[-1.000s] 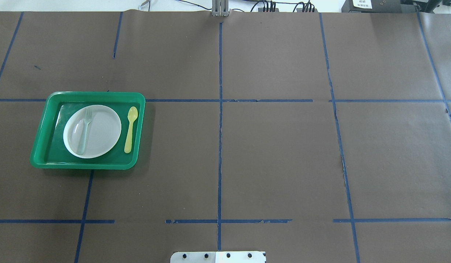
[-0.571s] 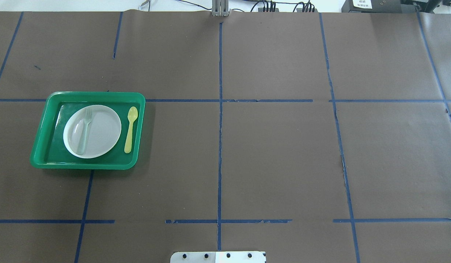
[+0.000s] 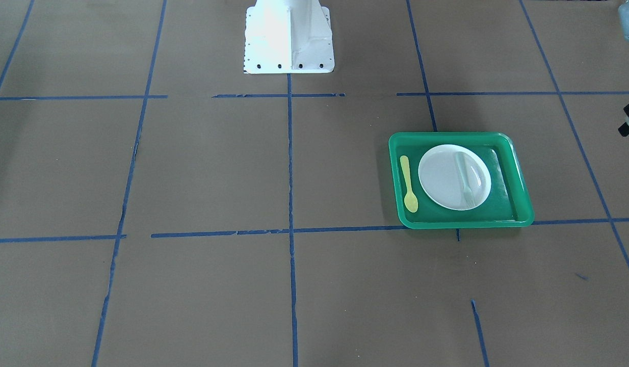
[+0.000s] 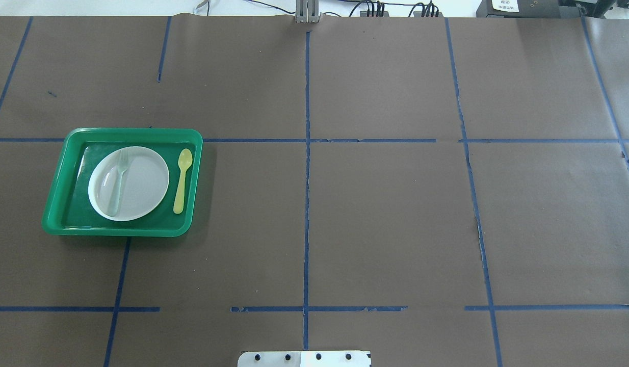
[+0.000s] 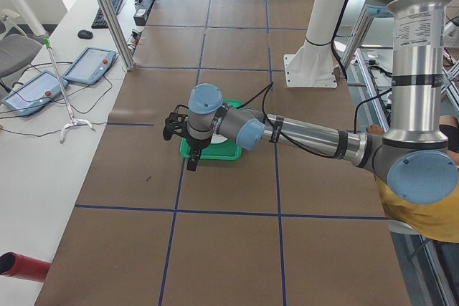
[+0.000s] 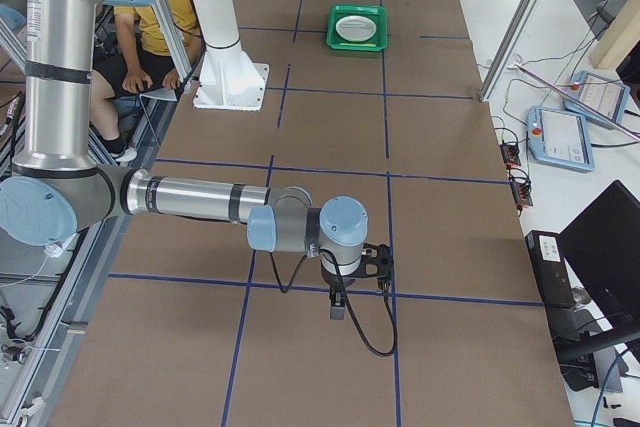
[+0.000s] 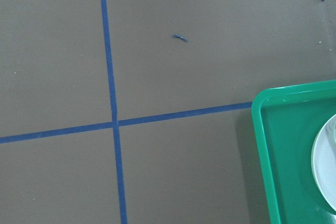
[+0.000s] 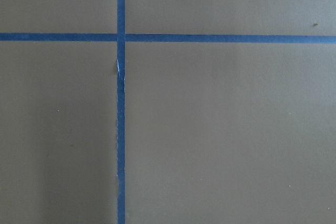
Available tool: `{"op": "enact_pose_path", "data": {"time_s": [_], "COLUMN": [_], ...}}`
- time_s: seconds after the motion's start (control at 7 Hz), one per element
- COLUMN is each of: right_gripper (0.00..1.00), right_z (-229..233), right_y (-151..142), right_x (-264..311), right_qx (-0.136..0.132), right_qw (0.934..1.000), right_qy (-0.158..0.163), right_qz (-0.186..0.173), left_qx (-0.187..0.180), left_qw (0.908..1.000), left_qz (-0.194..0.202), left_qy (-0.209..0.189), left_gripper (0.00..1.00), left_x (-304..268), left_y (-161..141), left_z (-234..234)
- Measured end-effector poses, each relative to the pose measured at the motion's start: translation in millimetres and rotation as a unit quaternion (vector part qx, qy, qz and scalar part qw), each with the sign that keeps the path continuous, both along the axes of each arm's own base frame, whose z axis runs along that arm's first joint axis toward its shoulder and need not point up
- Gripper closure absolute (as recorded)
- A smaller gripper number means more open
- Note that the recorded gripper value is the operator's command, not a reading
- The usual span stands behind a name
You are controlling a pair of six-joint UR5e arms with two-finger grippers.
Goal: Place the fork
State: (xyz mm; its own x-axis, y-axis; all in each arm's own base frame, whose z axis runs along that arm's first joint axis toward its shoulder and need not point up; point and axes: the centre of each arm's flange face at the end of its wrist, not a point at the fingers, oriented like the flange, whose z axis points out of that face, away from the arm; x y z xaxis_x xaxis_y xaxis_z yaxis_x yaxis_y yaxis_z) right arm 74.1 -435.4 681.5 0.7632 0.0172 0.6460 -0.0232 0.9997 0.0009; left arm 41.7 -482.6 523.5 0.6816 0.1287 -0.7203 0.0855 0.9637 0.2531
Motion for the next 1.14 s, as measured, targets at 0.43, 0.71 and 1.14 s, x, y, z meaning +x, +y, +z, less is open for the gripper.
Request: {"op": "enact_pose_path", "data": {"time_s": [0.43,0.71,1.14], "right_gripper": [0.0,0.0,0.0], "right_z": [0.1,0.1,0.1], "right_y": [0.0,0.0,0.1], "right_x": [0.1,0.0,0.0], "right_qx": [0.0,-0.001,-0.001], "right_qw": [1.0,1.0,1.0], "right_qy": [0.0,0.0,0.0], "right_qz": [0.0,0.0,0.0], "left_qx": [-0.009,-0.025,-0.048], "left_qw": [0.9998,0.9995,0.9986], "left_qz": [-0.015,-0.007,0.009], "left_qy": [0.01,0.016,0.019], "left_gripper": [0.01,0.06,0.15], "left_x": [145.9,219.0,284.1], "left_y": [6.6,15.9,24.1], "left_z": [-28.9,-43.0,-46.7]}}
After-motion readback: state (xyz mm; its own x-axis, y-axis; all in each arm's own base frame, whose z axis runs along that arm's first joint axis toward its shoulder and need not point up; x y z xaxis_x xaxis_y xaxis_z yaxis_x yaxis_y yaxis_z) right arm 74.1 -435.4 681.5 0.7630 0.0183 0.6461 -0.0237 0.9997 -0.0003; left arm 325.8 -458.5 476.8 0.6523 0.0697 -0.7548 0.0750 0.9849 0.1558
